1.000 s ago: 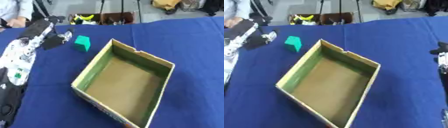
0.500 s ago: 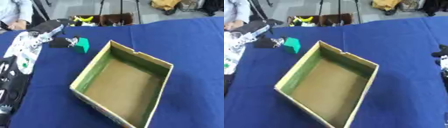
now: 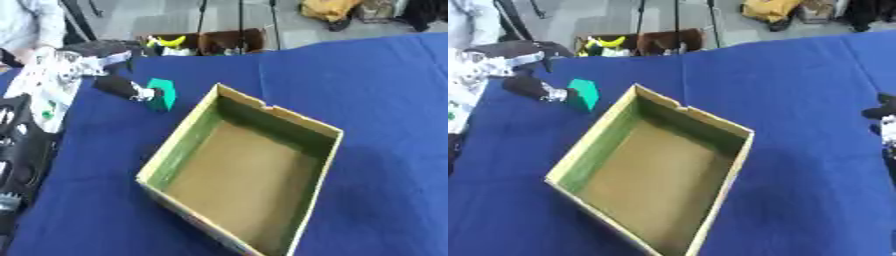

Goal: Pick up objects on the table and place them in the box.

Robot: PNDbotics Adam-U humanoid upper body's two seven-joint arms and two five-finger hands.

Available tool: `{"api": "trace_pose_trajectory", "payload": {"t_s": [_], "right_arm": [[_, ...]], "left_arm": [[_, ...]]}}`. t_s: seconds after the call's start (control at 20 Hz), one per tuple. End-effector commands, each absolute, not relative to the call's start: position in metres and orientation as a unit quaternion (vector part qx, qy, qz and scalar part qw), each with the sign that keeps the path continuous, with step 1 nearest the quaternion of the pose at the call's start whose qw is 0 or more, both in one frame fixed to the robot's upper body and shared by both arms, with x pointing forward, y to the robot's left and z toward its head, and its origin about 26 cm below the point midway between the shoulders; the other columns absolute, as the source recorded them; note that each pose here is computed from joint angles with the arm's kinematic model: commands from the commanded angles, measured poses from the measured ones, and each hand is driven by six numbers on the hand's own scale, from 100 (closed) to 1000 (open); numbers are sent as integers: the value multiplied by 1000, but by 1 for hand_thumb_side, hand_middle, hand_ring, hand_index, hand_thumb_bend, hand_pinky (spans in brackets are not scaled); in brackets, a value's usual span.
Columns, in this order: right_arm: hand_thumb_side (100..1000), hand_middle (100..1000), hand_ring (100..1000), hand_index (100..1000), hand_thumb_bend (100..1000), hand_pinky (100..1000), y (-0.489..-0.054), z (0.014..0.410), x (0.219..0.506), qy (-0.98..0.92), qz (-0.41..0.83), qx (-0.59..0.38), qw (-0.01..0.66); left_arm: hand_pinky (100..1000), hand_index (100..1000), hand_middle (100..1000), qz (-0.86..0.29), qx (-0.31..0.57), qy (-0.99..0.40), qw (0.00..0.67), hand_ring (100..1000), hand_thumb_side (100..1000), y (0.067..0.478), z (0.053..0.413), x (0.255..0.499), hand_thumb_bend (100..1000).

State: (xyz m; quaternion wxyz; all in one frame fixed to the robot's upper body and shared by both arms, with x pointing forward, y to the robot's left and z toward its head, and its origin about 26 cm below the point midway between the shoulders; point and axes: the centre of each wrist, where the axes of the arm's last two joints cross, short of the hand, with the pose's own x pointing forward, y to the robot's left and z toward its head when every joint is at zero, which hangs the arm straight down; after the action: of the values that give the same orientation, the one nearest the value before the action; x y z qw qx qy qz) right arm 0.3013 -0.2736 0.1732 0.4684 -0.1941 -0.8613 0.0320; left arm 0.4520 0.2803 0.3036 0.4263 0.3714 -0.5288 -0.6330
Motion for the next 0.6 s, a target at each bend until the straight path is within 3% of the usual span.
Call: {"api": "trace_pose_trajectory", "payload": {"t_s": [0.05, 0.25, 0.5, 0.6], "right_arm": [[809, 639, 845, 829, 100, 826, -276, 179, 301, -865, 43, -197, 459], [810, 639, 845, 829, 100, 825, -275, 180, 301, -866, 45, -196, 458], [810, 639, 845, 829, 100, 825, -275, 181, 301, -867, 47, -194, 457], [810, 639, 845, 829, 100, 824, -275, 181, 302, -867, 48, -193, 457]], "left_arm": [[570, 1000, 1000, -645, 371, -512, 428, 778, 632, 292, 321, 451, 463], [580, 1000, 1000, -660, 369, -489, 435, 779, 599, 292, 329, 449, 410], [582, 1000, 1000, -669, 377, -467, 438, 778, 551, 291, 328, 452, 235], [560, 1000, 1000, -671, 377, -459, 443, 759, 546, 291, 325, 455, 212]]}}
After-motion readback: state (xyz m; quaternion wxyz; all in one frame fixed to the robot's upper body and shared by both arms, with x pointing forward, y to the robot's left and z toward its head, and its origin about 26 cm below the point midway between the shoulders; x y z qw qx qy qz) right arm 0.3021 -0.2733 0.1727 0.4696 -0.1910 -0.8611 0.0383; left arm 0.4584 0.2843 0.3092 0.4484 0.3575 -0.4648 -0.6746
